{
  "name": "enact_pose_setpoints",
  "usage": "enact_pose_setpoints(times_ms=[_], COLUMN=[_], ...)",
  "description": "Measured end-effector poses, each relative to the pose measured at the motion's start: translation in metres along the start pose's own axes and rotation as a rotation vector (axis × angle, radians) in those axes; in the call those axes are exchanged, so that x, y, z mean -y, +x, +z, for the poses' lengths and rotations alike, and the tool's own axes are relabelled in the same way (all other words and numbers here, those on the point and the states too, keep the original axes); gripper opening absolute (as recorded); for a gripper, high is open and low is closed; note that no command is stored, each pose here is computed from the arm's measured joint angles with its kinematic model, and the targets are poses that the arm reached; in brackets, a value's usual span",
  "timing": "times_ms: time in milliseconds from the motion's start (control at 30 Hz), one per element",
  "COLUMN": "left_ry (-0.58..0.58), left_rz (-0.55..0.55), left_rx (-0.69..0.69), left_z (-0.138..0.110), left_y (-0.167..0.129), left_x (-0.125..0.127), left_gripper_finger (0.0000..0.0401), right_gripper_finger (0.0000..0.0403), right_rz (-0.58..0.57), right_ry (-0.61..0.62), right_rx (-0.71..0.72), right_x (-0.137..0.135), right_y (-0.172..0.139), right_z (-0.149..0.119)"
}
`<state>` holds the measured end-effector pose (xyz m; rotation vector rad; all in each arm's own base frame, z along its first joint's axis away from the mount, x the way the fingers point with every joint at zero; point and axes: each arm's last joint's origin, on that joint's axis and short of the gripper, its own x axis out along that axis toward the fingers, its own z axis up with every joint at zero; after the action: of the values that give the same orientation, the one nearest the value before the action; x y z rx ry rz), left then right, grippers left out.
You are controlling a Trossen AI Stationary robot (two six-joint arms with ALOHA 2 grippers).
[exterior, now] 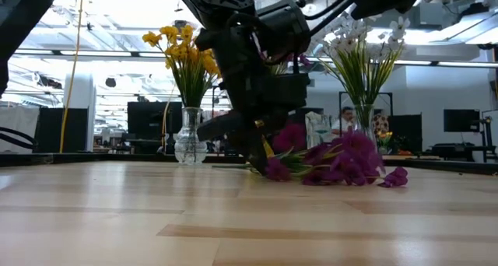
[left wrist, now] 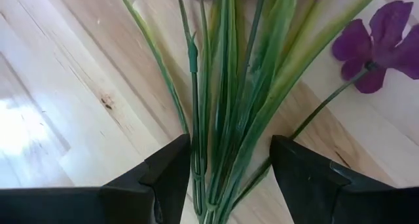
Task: Sort flowers into vase by color
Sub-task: Put the purple flowers into the yellow vase
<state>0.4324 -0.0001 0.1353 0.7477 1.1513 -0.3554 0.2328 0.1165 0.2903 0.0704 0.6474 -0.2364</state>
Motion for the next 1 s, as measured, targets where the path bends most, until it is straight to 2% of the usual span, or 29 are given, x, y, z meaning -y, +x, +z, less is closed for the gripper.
enact_pose_setpoints(times_ms=[167,400,767,1000], left_ry=[-0.01,-0.016,-0.123,-0.184], left_rz=[-0.013,-0.02,-0.009,-0.004], left_rx=[-0.003,-0.001,0.005,-0.001], left_z=[0.0,0.001,0.004,0.005], left_y=[-0.001,-0.001,-0.002,-0.014], left_x=[0.0,0.0,-0.003,-0.007], left_gripper_finger=[0.0183,0.0111,0.0014,0.0005], right_gripper_finger=[0.0176,0.0176,0.0176,0.0176], right_rz=[0.004,0.006,0.007,0.007], right_ry=[0.002,0.005,0.005,0.007], right_rx=[-0.006,-0.01,-0.011,-0.009], right_x=[0.001,0.002,0.002,0.002], right_y=[0.001,0.001,0.001,0.001], right_z=[0.0,0.001,0.001,0.001])
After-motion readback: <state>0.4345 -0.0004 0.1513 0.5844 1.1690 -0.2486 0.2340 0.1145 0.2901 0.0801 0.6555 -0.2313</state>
